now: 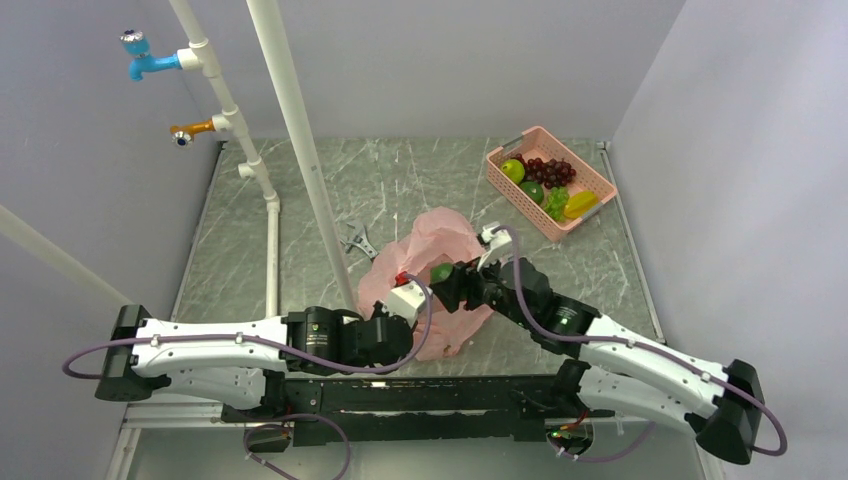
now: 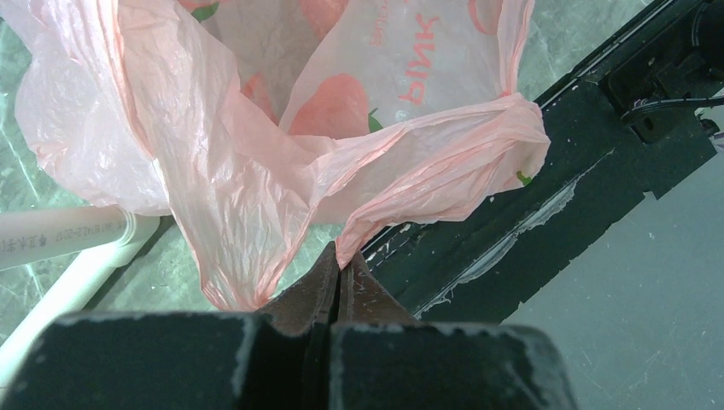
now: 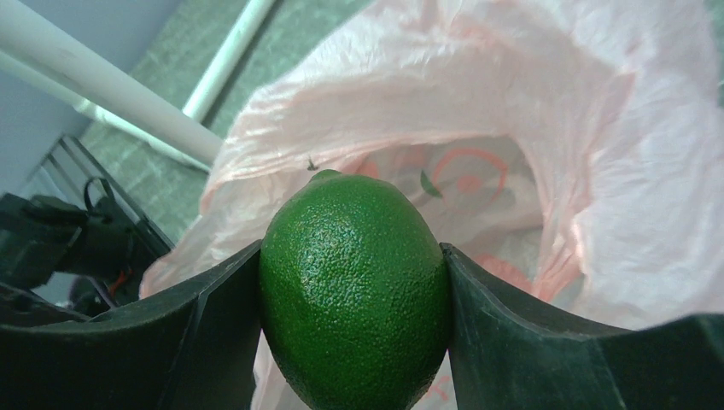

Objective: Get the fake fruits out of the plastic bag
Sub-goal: Take out the fake fruit from the plastic bag.

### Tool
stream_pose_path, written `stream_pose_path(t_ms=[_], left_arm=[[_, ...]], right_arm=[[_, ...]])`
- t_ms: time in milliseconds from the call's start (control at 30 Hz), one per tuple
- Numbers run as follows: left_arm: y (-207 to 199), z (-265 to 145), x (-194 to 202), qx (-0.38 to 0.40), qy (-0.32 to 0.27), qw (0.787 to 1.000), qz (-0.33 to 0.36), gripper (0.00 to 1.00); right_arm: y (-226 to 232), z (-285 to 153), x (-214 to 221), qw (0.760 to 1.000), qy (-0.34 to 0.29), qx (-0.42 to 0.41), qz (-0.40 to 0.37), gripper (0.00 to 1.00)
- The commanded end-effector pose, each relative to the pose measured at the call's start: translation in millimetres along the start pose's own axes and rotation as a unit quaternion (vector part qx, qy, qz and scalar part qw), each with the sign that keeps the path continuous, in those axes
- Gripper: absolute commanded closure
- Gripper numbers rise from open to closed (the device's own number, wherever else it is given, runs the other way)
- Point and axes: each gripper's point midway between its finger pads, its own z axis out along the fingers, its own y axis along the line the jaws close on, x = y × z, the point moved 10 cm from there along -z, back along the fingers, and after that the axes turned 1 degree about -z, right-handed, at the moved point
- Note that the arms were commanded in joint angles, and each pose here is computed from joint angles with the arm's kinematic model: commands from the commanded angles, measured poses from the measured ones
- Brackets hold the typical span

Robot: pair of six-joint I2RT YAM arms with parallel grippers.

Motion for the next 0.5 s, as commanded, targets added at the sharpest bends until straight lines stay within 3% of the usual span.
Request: stream_pose_path(t_ms=[0, 233, 467], left_arm=[[-7, -6, -10, 0.018, -0.01, 1.0, 0.001, 1.0], [-7, -4, -8, 0.019, -0.007, 1.0, 0.0, 1.0], [-6, -5, -7, 0.018, -0.005, 1.0, -0.001, 1.0]], right_arm=[[1, -18, -28, 0.996, -0.086, 0.015, 0.003, 1.0], [-21, -35, -36, 0.977, -0.152, 0.142, 0.046, 1.0], [-40, -43, -64, 0.942, -0.181, 0.28, 0.026, 1.0]])
